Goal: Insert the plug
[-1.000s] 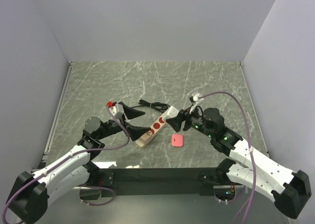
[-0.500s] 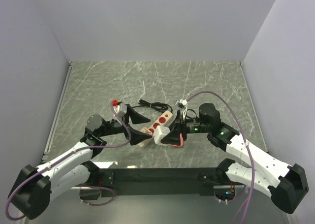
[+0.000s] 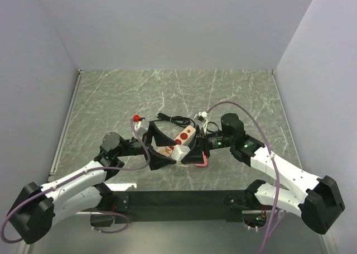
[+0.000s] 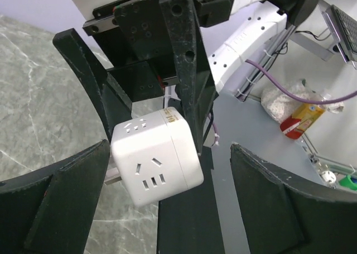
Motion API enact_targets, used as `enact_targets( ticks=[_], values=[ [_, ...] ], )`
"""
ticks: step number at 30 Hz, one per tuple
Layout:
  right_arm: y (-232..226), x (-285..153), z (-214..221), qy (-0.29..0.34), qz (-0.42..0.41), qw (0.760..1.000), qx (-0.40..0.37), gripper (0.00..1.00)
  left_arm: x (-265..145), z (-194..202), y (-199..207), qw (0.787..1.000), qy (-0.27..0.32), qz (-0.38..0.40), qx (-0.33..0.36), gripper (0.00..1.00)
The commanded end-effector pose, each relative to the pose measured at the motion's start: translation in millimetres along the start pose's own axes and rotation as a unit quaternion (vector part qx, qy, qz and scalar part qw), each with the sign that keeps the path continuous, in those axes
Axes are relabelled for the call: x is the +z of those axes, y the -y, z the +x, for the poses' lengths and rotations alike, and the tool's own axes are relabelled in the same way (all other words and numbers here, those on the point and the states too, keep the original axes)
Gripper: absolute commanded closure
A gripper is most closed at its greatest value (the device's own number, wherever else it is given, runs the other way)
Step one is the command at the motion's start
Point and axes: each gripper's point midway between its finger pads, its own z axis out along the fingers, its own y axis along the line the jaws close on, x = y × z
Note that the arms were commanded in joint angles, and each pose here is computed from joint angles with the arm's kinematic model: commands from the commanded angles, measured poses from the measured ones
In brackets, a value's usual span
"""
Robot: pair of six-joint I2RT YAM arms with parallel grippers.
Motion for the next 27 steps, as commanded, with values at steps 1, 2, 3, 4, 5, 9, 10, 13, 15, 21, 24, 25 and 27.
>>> enact_targets(
  ticks=[1,2,3,4,5,9,10,13,15,21,24,25,27],
  values=[
    [-23,-3,-37,0.039,-0.028,0.998,-0.047,1.0,8,-16,-2,1.0,0.015,-0.012,0.012,0.05],
    [-22,-4,-37,0.039,-0.027,0.998,-0.047,1.0,9,-10,-9,1.0,0.005,-0.023,0.0,0.05],
    [-22,-3,-37,0.039,-0.027,0.998,-0.048,1.0,11,-12,-13,1.0,0.007,-0.03,-0.003,0.05],
    [-21,-3,-37,0.038,-0.025,0.998,-0.046,1.0,12,-11,-17,0.999,0.005,-0.035,-0.009,0.05],
    [-20,-3,-36,0.038,-0.023,0.998,-0.045,1.0,15,-10,-20,0.999,0.002,-0.039,-0.015,0.05],
    [-18,-3,-35,0.038,-0.018,0.998,-0.049,1.0,20,-8,-25,0.999,-0.002,-0.044,-0.027,0.05],
    [-16,-4,-34,0.038,-0.015,0.998,-0.046,1.0,21,-8,-25,0.999,-0.001,-0.045,-0.027,0.05],
    [-12,-3,-33,0.036,-0.007,0.998,-0.045,1.0,25,-7,-28,0.998,-0.003,-0.057,-0.03,0.1],
    [-9,-3,-33,0.036,-0.003,0.998,-0.045,1.0,27,-6,-31,0.998,-0.006,-0.064,-0.029,0.18],
    [-4,-4,-32,0.036,0.011,0.998,-0.055,1.0,30,3,-42,0.995,-0.021,-0.081,-0.048,0.45],
    [1,-7,-31,0.041,0.024,0.997,-0.059,1.0,32,10,-47,0.994,-0.03,-0.087,-0.059,0.72],
    [2,-7,-32,0.044,0.028,0.997,-0.061,1.0,33,12,-50,0.993,-0.033,-0.089,-0.063,0.78],
    [5,-10,-34,0.05,0.038,0.996,-0.067,1.0,35,20,-53,0.992,-0.041,-0.088,-0.075,0.96]
  ],
)
